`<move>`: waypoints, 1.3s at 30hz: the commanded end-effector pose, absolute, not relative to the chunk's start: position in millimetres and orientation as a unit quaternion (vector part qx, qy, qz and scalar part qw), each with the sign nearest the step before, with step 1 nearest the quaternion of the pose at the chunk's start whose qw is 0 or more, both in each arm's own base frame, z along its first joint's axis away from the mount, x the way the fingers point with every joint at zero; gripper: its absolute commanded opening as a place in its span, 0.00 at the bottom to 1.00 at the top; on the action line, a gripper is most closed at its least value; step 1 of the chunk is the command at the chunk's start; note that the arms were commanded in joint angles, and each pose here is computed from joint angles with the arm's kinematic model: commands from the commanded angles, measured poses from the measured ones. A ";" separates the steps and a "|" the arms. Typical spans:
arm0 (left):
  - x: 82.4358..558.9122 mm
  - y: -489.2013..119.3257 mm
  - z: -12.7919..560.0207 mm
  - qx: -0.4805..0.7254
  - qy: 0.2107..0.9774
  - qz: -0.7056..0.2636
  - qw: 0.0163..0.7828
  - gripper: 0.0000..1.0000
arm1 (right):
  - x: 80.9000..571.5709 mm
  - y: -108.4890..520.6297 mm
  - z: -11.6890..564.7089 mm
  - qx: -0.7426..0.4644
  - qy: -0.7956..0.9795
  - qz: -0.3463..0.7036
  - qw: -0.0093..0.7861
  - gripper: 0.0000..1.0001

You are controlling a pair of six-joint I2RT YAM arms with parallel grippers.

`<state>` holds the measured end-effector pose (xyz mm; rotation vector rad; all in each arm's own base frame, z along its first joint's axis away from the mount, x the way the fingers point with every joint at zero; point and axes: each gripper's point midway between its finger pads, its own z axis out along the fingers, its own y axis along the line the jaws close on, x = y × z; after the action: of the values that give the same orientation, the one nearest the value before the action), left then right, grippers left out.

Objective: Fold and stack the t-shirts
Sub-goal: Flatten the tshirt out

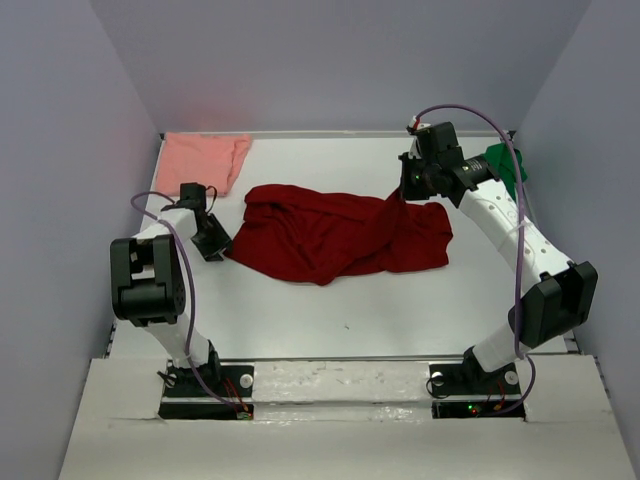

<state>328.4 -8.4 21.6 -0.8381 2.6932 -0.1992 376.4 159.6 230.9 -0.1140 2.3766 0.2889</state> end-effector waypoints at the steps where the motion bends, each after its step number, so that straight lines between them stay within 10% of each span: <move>1: 335.3 -9.8 17.1 -0.284 0.943 -0.079 0.153 0.45 | 382.4 158.1 259.0 -0.045 0.907 0.120 0.401 0.00; 7: 341.4 -10.5 11.1 -0.284 0.943 -0.082 0.155 0.26 | 382.0 157.4 249.4 -0.044 0.912 0.116 0.391 0.00; 9: 340.7 -11.5 15.0 -0.282 0.942 -0.085 0.158 0.00 | 383.2 157.0 246.6 -0.043 0.913 0.113 0.389 0.00; 16: 335.8 -16.6 103.9 -0.249 0.924 -0.101 0.270 0.00 | 386.9 128.8 263.7 -0.017 0.907 0.045 0.418 0.00; 30: 271.8 -26.8 404.9 -0.150 0.788 -0.135 0.581 0.00 | 353.5 38.6 477.8 0.077 0.774 -0.066 0.625 0.00; 39: 225.3 -25.5 478.9 -0.120 0.712 -0.142 0.677 0.00 | 242.7 -22.0 586.0 0.138 0.647 -0.081 0.745 0.00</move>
<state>245.8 -25.8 439.7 -0.3347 1.7205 -0.3246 299.3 16.3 526.2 0.2134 1.6297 -0.1248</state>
